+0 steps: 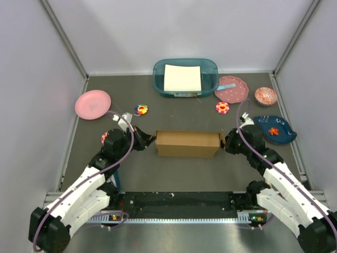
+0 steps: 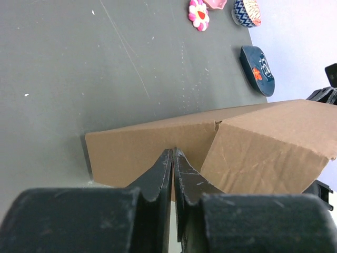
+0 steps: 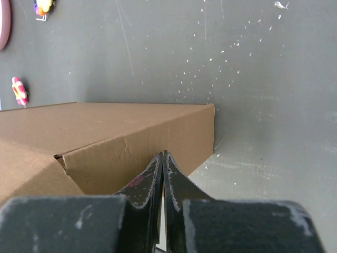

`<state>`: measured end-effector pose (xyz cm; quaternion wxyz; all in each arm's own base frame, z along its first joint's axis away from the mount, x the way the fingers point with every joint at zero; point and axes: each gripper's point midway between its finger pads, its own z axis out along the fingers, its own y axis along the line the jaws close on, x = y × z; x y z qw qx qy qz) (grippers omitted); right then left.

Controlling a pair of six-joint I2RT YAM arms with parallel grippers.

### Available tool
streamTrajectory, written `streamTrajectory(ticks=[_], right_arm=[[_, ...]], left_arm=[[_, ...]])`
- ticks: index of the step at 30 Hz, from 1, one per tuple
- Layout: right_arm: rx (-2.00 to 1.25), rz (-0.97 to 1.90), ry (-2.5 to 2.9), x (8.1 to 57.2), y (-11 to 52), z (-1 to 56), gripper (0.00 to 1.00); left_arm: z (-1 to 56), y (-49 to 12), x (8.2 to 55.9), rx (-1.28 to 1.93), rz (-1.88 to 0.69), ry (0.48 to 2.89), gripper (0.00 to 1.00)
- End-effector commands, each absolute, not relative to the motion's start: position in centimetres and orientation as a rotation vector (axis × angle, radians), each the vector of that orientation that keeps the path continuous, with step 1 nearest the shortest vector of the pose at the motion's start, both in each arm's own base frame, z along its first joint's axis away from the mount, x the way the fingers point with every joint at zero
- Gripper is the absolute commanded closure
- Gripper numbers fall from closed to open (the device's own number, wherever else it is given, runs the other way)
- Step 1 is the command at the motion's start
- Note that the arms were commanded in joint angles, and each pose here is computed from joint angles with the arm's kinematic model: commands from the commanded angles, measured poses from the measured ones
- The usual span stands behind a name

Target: Fold the paper box

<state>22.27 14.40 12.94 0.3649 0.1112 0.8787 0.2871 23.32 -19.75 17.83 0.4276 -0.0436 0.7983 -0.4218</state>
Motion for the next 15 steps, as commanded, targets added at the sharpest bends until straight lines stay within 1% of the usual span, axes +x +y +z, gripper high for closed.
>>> streamTrajectory(ticks=[1,2,5,6,8,10,15], right_arm=[[0.209,0.821,2.221,22.4,16.0,14.4,1.00],[0.211,0.812,2.211,22.6,15.8,14.8,1.00],[0.210,0.737,2.213,22.8,14.9,15.1,1.00],[0.219,0.694,2.228,22.6,14.3,14.8,1.00],[0.213,0.643,2.226,22.7,13.5,15.2,0.98],[0.227,0.574,2.236,22.5,12.5,15.1,0.93],[0.242,0.487,2.207,22.8,11.1,16.4,0.91]], left_arm=[[20.9,-20.8,23.7,-0.035,-1.083,1.906,0.89],[20.9,-20.5,23.9,-0.041,-1.062,1.906,0.87],[20.7,-19.4,24.4,-0.067,-0.978,1.909,0.84],[20.9,-19.1,24.5,-0.074,-0.963,1.897,0.82],[20.0,-18.0,24.6,-0.103,-0.887,1.929,0.80],[19.9,-17.1,25.0,-0.129,-0.820,1.924,0.78],[18.9,-15.3,25.4,-0.187,-0.705,1.951,0.75]])
